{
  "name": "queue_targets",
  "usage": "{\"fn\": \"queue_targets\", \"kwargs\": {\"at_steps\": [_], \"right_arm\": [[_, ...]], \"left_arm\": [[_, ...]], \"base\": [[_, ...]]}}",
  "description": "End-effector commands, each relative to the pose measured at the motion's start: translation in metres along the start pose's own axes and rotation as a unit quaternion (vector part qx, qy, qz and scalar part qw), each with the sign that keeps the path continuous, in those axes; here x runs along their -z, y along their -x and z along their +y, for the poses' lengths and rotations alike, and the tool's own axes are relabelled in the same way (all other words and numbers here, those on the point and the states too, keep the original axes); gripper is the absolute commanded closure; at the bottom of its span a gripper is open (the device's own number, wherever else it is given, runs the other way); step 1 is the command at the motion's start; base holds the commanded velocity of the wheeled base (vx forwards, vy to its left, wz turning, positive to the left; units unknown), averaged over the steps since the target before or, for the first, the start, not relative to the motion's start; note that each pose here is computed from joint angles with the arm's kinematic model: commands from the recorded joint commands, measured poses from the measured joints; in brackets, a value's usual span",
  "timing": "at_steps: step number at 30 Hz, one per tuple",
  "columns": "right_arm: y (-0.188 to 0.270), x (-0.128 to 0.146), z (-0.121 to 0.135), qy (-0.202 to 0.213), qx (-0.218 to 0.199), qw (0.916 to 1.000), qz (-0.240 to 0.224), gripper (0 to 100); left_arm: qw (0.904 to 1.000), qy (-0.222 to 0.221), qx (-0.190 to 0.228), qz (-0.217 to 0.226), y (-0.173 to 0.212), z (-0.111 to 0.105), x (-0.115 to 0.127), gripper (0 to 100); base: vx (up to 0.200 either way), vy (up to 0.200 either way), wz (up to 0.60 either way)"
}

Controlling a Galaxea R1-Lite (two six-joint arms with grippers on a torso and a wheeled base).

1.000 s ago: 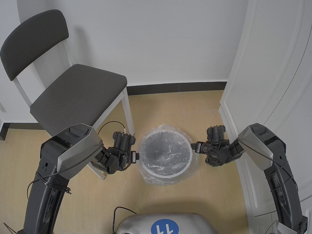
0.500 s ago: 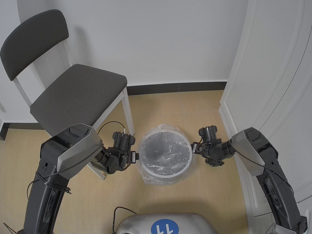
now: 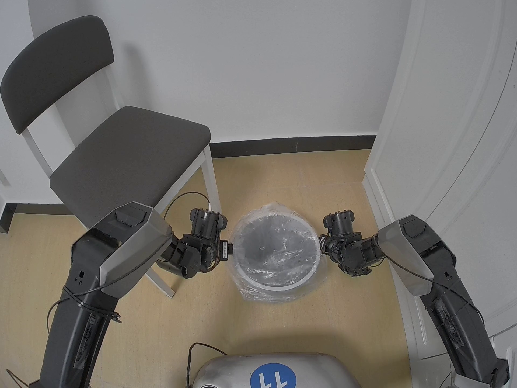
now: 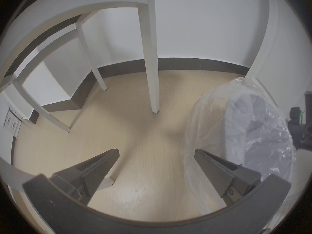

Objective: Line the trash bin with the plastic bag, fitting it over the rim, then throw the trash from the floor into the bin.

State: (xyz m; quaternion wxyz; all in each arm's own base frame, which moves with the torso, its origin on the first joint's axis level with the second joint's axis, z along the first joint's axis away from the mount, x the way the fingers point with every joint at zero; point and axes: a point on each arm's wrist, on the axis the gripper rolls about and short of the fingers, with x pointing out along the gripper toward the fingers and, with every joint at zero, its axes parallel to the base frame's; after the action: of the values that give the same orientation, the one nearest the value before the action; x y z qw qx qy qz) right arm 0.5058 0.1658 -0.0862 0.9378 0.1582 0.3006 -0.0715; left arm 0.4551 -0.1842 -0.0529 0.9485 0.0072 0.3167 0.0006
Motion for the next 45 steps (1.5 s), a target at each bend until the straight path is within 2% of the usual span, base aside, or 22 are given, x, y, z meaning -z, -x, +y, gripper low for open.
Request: {"fn": "queue_targets", "kwargs": {"at_steps": [1, 7, 13, 21, 26, 29, 34, 38, 43, 45], "right_arm": [[0.0, 0.002, 0.002, -0.007, 0.01, 0.9999, -0.008, 0], [-0.003, 0.0, -0.003, -0.018, 0.013, 0.9997, -0.01, 0], [-0.003, -0.001, -0.003, -0.014, 0.011, 0.9998, -0.007, 0], [-0.003, 0.0, -0.004, -0.003, 0.012, 0.9999, -0.003, 0], [-0.004, 0.003, -0.005, 0.012, 0.036, 0.9986, 0.036, 0], [-0.007, 0.014, -0.011, 0.024, 0.055, 0.9958, 0.069, 0], [-0.006, 0.012, -0.01, 0.016, 0.057, 0.9965, 0.059, 0], [0.008, -0.018, -0.003, -0.003, 0.034, 0.9994, 0.011, 0], [0.033, -0.042, -0.011, -0.005, 0.033, 0.9994, 0.011, 0], [0.045, -0.048, -0.018, 0.003, 0.028, 0.9992, 0.027, 0]], "left_arm": [[1.0, -0.002, -0.004, -0.006, -0.025, 0.005, 0.0, 0], [0.9987, -0.018, 0.034, 0.032, -0.036, 0.002, 0.0, 0], [0.998, -0.021, 0.036, 0.049, -0.044, -0.001, 0.002, 0], [0.9985, -0.01, 0.028, 0.046, -0.05, 0.0, 0.0, 0], [0.9986, -0.012, 0.021, 0.046, -0.047, 0.001, 0.0, 0], [0.9987, -0.017, -0.001, 0.047, -0.045, 0.003, 0.002, 0], [0.9987, -0.017, -0.011, 0.047, -0.032, 0.006, -0.005, 0], [0.9988, -0.016, -0.01, 0.046, -0.016, 0.007, -0.011, 0], [0.9994, -0.014, -0.01, 0.031, 0.001, 0.012, -0.015, 0], [0.9996, -0.016, -0.005, 0.025, 0.015, 0.012, -0.017, 0]], "base": [[0.0, 0.0, 0.0], [0.0, 0.0, 0.0], [0.0, 0.0, 0.0], [0.0, 0.0, 0.0], [0.0, 0.0, 0.0], [0.0, 0.0, 0.0], [0.0, 0.0, 0.0], [0.0, 0.0, 0.0], [0.0, 0.0, 0.0], [0.0, 0.0, 0.0]]}}
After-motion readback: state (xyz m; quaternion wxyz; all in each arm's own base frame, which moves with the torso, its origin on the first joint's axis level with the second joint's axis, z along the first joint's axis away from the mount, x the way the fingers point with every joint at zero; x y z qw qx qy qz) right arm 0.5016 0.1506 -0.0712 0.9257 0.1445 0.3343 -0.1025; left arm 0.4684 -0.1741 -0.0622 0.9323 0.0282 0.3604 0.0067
